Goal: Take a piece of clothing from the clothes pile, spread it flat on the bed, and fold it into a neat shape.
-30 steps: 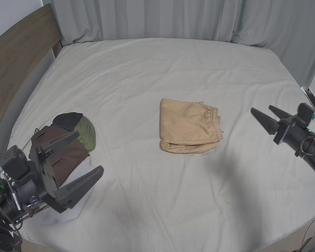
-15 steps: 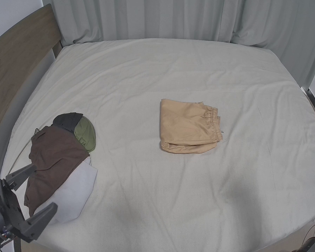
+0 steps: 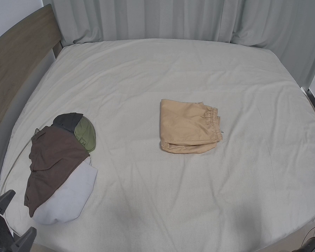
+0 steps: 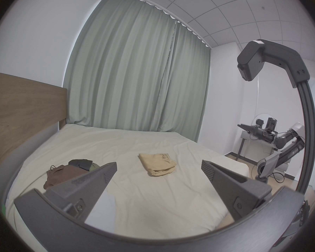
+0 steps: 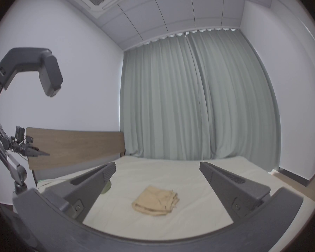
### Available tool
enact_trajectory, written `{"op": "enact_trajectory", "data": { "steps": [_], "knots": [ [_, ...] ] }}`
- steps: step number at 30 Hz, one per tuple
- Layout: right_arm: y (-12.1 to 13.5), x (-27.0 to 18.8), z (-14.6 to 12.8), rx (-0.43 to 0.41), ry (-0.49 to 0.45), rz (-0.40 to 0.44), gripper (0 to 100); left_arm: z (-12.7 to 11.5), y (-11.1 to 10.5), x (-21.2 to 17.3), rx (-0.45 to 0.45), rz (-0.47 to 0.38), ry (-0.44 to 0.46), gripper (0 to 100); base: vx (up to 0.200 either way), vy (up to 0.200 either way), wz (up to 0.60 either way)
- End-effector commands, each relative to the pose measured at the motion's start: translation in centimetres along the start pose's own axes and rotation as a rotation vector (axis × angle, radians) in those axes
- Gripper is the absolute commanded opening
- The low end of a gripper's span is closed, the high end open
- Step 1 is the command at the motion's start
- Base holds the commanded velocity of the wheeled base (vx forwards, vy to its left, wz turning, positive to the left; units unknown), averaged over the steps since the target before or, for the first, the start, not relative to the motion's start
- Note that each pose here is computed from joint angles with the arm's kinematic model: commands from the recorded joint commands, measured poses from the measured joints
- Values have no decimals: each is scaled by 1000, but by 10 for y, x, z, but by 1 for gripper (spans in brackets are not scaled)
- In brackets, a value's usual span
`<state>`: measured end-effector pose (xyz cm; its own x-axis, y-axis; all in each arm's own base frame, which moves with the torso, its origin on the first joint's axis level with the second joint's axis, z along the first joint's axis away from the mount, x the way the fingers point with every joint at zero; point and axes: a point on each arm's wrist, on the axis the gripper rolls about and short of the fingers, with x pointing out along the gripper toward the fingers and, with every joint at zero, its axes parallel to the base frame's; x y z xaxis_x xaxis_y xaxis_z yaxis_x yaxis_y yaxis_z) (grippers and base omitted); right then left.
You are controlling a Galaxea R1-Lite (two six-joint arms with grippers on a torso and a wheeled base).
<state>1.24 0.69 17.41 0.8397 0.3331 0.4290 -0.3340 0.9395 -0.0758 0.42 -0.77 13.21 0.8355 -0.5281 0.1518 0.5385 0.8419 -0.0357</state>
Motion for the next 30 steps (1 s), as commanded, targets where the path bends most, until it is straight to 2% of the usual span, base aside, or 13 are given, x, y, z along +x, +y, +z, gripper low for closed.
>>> {"op": "enact_trajectory", "data": {
  "steps": [1, 3, 6, 8, 11, 13, 14, 15, 17, 19, 23, 24, 30],
  "knots": [
    [13, -46, -15, -29, -28, -26, 100, -9, -5, -16, 25, 52, -64, 100, 0, 0, 0],
    [14, -55, -31, 11, 77, -38, 100, -13, -5, -19, 26, 70, -53, 100, 0, 0, 0],
    [14, -62, -59, 86, 353, -86, 100, -18, -7, -24, 28, 105, -56, 100, 0, 0, 0],
    [19, -73, -71, 101, 464, -136, 100, -23, -8, -26, 32, 129, -40, 100, 0, 0, 0],
    [17, -72, -69, 39, 439, -166, 100, -26, -6, -26, 22, 181, -13, 100, 0, 0, 0],
    [14, -72, -69, -12, 425, -291, 100, -29, -5, -26, 25, 239, 17, 100, 0, 0, 0],
    [12, -74, -73, -24, 458, -397, 100, -33, -4, -26, 26, 281, 48, 100, 0, 0, 0],
    [12, -75, -74, -8, 463, -411, 100, -35, -4, -27, 26, 305, 70, 100, 0, 0, 0],
    [12, -74, -74, 5, 460, -395, 100, -38, -3, -27, 25, 328, 94, 100, 0, 0, 0],
    [12, -74, -73, 12, 453, -376, 100, -44, -1, -28, -3, 415, 154, 100, 0, 0, 0],
    [13, -74, -73, 0, 454, -358, 100, -48, -1, -29, 42, 497, 192, 100, 0, 0, 0],
    [13, -74, -73, -1, 454, -356, 100, -51, -1, -30, 45, 510, 225, 100, 0, 0, 0],
    [13, -74, -73, -4, 456, -362, 100, -51, -1, -30, 53, 513, 231, 100, 0, 0, 0]
  ]
}}
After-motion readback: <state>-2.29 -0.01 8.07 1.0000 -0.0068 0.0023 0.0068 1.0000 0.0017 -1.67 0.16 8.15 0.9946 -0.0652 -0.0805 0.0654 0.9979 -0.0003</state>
